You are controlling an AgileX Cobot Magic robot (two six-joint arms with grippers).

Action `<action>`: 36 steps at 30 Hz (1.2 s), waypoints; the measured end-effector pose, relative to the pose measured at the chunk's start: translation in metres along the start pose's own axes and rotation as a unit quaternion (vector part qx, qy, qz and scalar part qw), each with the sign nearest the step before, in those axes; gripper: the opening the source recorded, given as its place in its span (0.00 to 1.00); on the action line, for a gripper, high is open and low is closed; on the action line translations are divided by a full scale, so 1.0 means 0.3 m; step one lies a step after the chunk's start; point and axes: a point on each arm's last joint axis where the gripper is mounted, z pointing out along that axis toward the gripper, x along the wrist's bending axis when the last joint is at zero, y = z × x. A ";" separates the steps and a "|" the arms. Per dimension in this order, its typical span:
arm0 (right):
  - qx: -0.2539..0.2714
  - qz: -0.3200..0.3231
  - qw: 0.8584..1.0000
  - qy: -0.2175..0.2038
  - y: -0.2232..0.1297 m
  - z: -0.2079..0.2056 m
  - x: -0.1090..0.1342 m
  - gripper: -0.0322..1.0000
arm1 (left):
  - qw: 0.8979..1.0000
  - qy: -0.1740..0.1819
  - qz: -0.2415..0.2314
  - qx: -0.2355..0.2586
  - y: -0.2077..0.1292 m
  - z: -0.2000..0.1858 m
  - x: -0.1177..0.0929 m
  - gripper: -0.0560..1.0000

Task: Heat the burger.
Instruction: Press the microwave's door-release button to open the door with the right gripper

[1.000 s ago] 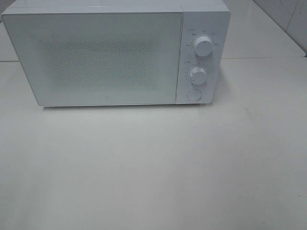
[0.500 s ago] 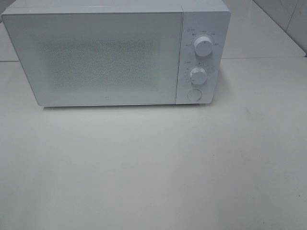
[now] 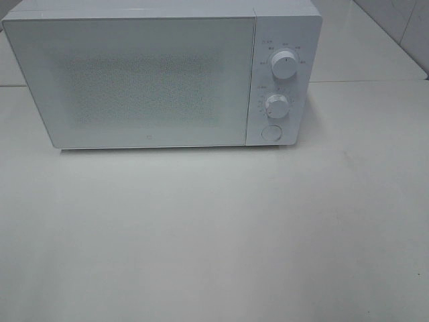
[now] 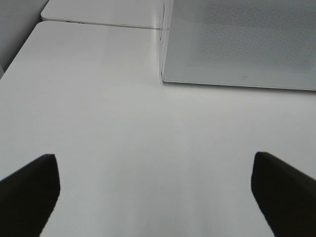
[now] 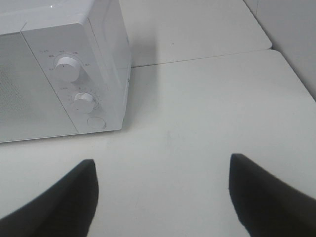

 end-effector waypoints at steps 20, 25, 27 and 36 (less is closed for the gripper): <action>0.049 -0.001 0.999 0.000 0.054 0.280 0.013 0.72 | 1.000 0.000 0.000 0.000 0.000 0.000 0.000 0.97; 0.010 0.000 1.000 0.007 0.010 0.353 0.012 0.72 | 1.000 0.000 0.000 0.000 0.000 0.000 0.000 0.97; -0.011 0.000 1.000 0.010 -0.006 0.372 0.012 0.72 | 1.000 0.000 0.000 0.000 0.000 0.000 0.000 0.97; -0.093 0.002 0.995 0.021 -0.054 0.448 0.011 0.72 | 1.000 0.000 0.000 0.000 0.000 0.000 0.000 0.97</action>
